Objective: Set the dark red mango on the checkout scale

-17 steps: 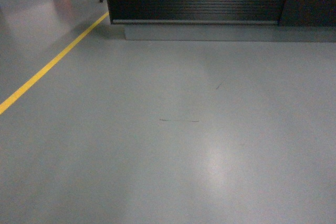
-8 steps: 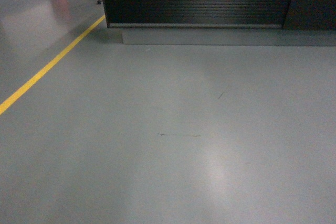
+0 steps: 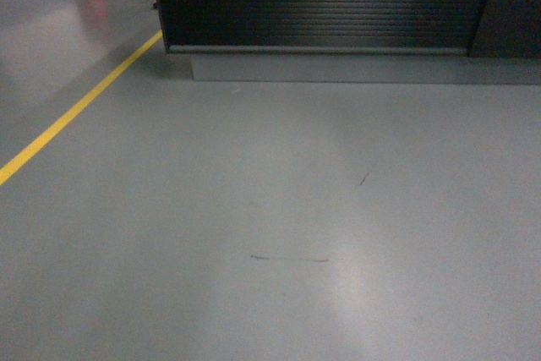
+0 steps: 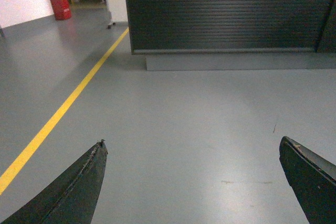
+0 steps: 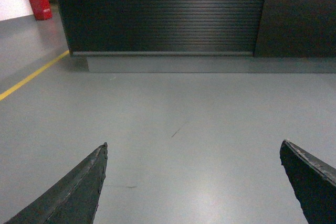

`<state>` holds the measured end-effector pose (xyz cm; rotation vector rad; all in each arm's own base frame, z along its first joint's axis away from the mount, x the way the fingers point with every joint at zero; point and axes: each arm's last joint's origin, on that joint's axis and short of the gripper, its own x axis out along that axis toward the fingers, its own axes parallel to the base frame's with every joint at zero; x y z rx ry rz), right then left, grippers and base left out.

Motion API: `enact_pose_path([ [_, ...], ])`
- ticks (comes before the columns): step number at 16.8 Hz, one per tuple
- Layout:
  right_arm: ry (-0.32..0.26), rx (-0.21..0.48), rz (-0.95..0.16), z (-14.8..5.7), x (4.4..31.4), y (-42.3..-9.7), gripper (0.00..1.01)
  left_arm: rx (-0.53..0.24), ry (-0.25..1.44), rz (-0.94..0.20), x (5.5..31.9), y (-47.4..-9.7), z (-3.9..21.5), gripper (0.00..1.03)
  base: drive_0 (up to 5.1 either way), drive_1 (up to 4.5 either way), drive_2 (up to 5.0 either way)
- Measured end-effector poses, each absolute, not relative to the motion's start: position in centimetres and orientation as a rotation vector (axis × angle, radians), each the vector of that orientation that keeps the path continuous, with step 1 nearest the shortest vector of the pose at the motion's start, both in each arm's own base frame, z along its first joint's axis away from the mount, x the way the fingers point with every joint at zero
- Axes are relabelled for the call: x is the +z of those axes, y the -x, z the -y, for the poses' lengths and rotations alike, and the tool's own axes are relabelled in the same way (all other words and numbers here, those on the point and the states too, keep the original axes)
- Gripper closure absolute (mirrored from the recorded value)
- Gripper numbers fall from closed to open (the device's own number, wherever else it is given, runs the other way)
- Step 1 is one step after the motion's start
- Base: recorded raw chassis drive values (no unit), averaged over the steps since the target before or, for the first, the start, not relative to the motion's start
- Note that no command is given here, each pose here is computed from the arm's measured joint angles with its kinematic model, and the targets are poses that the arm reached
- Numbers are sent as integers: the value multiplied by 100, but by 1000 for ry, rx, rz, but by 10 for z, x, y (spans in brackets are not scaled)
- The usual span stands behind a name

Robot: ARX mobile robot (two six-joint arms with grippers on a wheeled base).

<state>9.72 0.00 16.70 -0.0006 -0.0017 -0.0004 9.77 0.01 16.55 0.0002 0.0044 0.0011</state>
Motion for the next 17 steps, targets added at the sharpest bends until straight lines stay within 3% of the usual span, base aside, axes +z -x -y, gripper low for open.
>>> enact_pose_path([
  [17, 1, 0, 6, 0, 167, -97, 3, 1, 0, 1, 166, -98, 0, 5, 4, 436, -427],
])
